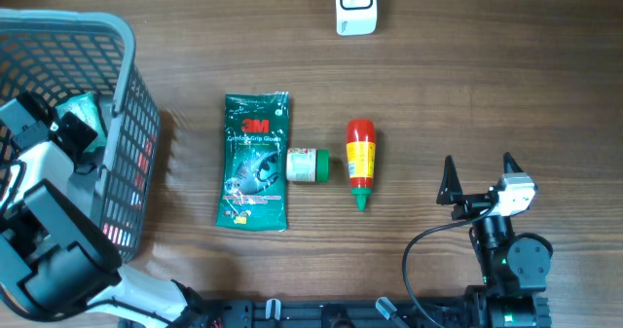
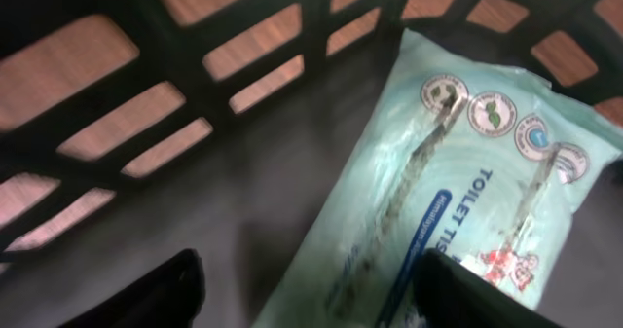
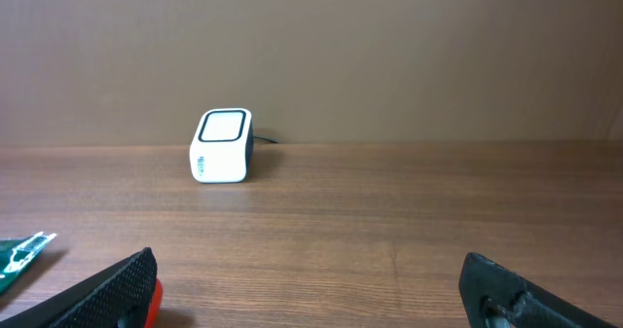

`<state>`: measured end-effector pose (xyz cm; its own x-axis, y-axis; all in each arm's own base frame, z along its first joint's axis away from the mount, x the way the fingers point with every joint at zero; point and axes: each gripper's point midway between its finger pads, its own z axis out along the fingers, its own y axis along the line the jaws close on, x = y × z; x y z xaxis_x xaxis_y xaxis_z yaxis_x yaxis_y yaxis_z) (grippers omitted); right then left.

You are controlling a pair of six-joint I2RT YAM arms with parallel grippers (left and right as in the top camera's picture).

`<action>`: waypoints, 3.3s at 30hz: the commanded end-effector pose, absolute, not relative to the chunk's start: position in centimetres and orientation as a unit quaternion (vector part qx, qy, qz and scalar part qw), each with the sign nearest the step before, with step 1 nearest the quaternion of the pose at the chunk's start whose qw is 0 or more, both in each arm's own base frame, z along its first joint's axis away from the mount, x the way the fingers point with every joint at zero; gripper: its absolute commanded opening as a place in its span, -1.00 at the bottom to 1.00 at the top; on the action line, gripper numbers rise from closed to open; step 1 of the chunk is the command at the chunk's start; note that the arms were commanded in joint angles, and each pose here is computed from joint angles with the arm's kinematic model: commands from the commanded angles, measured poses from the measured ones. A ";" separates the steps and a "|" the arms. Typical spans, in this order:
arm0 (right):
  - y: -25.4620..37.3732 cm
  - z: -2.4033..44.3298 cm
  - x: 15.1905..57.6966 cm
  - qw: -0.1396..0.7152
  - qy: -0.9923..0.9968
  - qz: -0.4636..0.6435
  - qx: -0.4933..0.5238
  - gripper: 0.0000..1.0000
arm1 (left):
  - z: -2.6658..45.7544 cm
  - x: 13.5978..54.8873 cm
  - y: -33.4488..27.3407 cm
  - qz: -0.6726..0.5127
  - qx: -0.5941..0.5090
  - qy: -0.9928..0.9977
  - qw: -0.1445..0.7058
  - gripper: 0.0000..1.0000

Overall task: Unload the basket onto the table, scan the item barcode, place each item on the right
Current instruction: 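Reach into the basket and grasp the light-green toilet tissue wipes pack, then place the wipes pack on the table right of the bottle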

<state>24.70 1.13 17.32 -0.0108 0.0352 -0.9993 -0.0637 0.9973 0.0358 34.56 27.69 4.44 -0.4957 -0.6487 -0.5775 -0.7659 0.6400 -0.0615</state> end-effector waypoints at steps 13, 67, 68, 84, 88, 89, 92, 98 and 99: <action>1.3 17.4 24.7 0.705 0.708 0.035 -0.016 0.99 | 1.5 34.8 23.3 -0.035 -0.388 0.888 0.245 -0.92; 1.3 17.4 24.7 0.705 0.708 0.035 -0.016 1.00 | 6.5 32.5 -37.3 -0.347 -0.113 0.912 0.188 -0.92; 1.3 17.4 24.7 0.705 0.708 0.035 -0.016 0.99 | 6.1 32.7 -36.8 -0.330 -0.120 0.915 0.199 -0.92; 1.3 17.4 24.7 0.705 0.708 0.035 -0.016 0.99 | 9.3 33.7 -35.8 -0.299 -0.130 0.907 0.267 0.12; 1.3 17.4 24.7 0.705 0.708 0.035 -0.016 0.99 | 17.1 34.2 -35.9 -0.331 -0.064 0.881 0.333 0.13; 1.3 17.4 24.7 0.705 0.708 0.035 -0.016 1.00 | 19.3 34.1 -35.3 -0.328 -0.047 0.873 0.357 0.16; 1.3 17.4 24.7 0.705 0.708 0.035 -0.016 0.99 | 24.1 34.2 -31.7 -0.279 -0.021 0.860 0.428 0.27; 1.3 17.4 24.7 0.705 0.708 0.035 -0.016 0.99 | 33.0 35.1 -20.1 -0.188 -0.063 0.832 0.518 0.36; 1.3 17.4 24.7 0.705 0.708 0.035 -0.016 0.99 | 34.8 35.4 -16.7 -0.173 -0.095 0.825 0.530 0.37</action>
